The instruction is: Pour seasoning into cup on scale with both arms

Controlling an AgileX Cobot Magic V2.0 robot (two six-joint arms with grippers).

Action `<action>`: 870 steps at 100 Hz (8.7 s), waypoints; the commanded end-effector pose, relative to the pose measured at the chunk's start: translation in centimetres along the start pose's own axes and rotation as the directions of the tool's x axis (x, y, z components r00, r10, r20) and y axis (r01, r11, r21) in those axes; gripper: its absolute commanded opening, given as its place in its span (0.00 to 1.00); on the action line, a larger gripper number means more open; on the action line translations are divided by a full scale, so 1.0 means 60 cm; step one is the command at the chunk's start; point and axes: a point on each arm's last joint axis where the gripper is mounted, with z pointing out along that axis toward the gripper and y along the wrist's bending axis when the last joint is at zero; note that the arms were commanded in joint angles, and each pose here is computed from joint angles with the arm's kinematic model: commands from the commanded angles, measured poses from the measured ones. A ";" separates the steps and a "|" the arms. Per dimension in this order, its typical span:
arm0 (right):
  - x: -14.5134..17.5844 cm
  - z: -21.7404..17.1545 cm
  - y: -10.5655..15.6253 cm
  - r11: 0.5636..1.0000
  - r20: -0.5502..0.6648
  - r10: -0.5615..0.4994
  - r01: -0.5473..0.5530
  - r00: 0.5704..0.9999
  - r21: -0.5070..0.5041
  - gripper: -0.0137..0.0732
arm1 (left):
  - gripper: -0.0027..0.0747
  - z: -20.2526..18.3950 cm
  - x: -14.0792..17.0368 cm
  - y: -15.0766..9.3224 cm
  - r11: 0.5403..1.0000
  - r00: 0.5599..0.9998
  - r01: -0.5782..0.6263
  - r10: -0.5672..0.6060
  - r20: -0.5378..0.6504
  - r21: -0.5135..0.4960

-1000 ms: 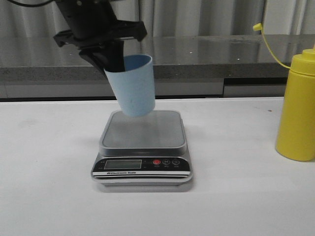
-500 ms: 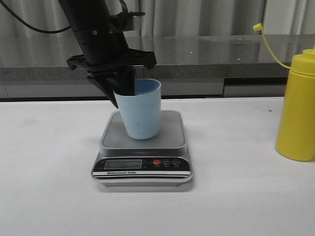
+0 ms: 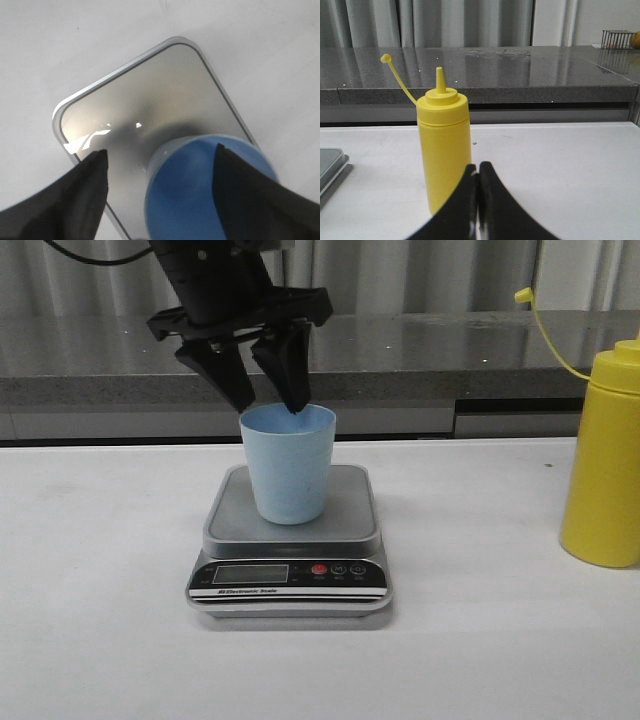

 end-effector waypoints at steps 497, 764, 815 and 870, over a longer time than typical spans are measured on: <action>0.015 0.306 0.036 0.997 -0.348 0.040 -0.062 0.936 -0.051 0.90 | 0.01 -0.305 0.569 0.023 0.904 0.502 0.378 -0.020 0.865 -0.198; -0.161 0.411 0.206 0.459 -0.082 -0.880 0.793 0.467 -0.400 0.55 | 0.01 -0.305 0.569 0.023 0.904 0.502 0.378 -0.020 0.865 -0.198; -0.130 0.431 0.240 0.128 0.015 -0.990 0.934 0.141 -0.333 0.55 | 0.01 -0.305 0.569 0.023 0.904 0.502 0.378 -0.020 0.865 -0.198; -0.099 0.429 0.270 -0.180 0.114 -0.982 0.923 -0.149 -0.339 0.55 | 0.01 -0.305 0.569 0.023 0.904 0.502 0.378 -0.020 0.865 -0.198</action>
